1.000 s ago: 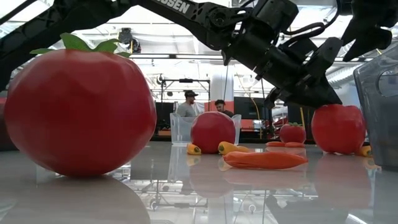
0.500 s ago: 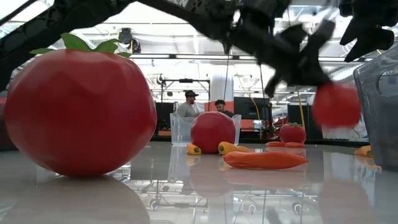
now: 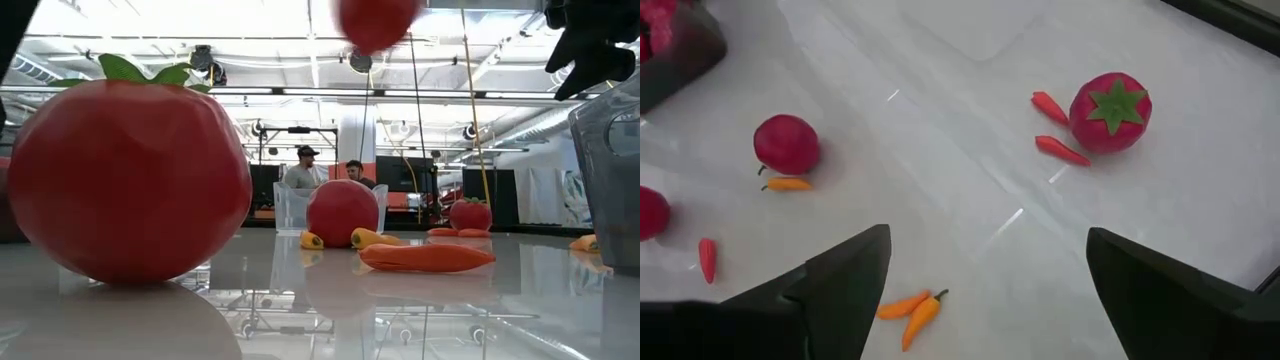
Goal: Sort produce into baskets
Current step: Put the bell pepper into the left black bin
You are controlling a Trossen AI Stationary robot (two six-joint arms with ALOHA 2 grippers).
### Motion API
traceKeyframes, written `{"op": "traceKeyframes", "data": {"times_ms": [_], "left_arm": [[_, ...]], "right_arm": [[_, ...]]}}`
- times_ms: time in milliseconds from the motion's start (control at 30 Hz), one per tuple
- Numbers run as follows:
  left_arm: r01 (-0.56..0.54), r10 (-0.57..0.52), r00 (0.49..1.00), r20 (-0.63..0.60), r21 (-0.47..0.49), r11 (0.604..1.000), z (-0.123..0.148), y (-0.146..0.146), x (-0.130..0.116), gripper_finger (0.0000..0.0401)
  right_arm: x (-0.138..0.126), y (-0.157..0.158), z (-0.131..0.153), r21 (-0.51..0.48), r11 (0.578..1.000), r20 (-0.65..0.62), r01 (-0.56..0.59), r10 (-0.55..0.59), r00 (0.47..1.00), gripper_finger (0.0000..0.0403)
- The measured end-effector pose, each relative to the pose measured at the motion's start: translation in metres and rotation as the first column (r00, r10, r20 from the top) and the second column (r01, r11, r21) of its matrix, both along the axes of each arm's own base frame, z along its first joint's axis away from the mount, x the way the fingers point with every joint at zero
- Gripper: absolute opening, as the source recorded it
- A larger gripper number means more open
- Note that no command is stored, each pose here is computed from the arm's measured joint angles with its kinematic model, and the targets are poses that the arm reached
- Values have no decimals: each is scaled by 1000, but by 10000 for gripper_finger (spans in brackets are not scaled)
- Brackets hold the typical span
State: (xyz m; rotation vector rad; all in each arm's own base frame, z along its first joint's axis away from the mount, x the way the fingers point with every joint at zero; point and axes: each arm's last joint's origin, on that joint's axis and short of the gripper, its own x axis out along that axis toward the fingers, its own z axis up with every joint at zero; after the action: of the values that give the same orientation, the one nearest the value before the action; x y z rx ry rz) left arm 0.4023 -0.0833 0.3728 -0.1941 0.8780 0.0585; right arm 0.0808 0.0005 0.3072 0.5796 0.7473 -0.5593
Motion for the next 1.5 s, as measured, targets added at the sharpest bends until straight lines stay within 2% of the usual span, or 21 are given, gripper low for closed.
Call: {"op": "traceKeyframes", "data": {"times_ms": [133,233,300,467,567,633,700,800,967,1100,1200,1500], "left_arm": [[-129,135,976,-173,45,991,10,-35,-53,20],[-211,228,933,-278,92,973,7,-61,-85,20],[-252,273,911,-308,107,962,2,-79,-98,20],[-282,291,887,-358,77,956,-14,-118,-122,20],[-389,385,844,-372,69,919,-24,-128,-138,20],[-484,471,802,-367,63,873,-29,-129,-151,20],[-585,558,746,-364,44,810,-33,-126,-165,20],[-678,646,669,-368,54,733,-44,-118,-185,20],[-786,741,564,-365,36,617,-53,-105,-210,20],[-837,788,493,-368,45,545,-63,-98,-222,20],[-844,800,467,-377,79,530,-75,-98,-225,20],[-844,795,469,-384,70,532,-114,-99,-224,27]], "right_arm": [[0,0,0,18,1000,7,21,-21,1000,329],[2,0,0,18,1000,12,21,-22,1000,329],[4,0,0,12,1000,6,20,-20,1000,329],[8,1,-1,5,1000,-12,23,-23,1000,329],[12,1,-2,3,1000,-28,23,-23,999,329],[16,2,-3,2,1000,-30,24,-24,999,329],[18,2,-4,1,1000,-39,23,-23,999,329],[23,3,-5,-4,1000,-51,19,-20,998,329],[28,3,-7,-8,1000,-76,18,-19,997,329],[30,4,-8,-10,1000,-86,18,-19,996,329],[31,4,-8,-8,1000,-90,21,-21,996,329],[31,4,-8,-7,1000,-88,22,-23,996,329]]}}
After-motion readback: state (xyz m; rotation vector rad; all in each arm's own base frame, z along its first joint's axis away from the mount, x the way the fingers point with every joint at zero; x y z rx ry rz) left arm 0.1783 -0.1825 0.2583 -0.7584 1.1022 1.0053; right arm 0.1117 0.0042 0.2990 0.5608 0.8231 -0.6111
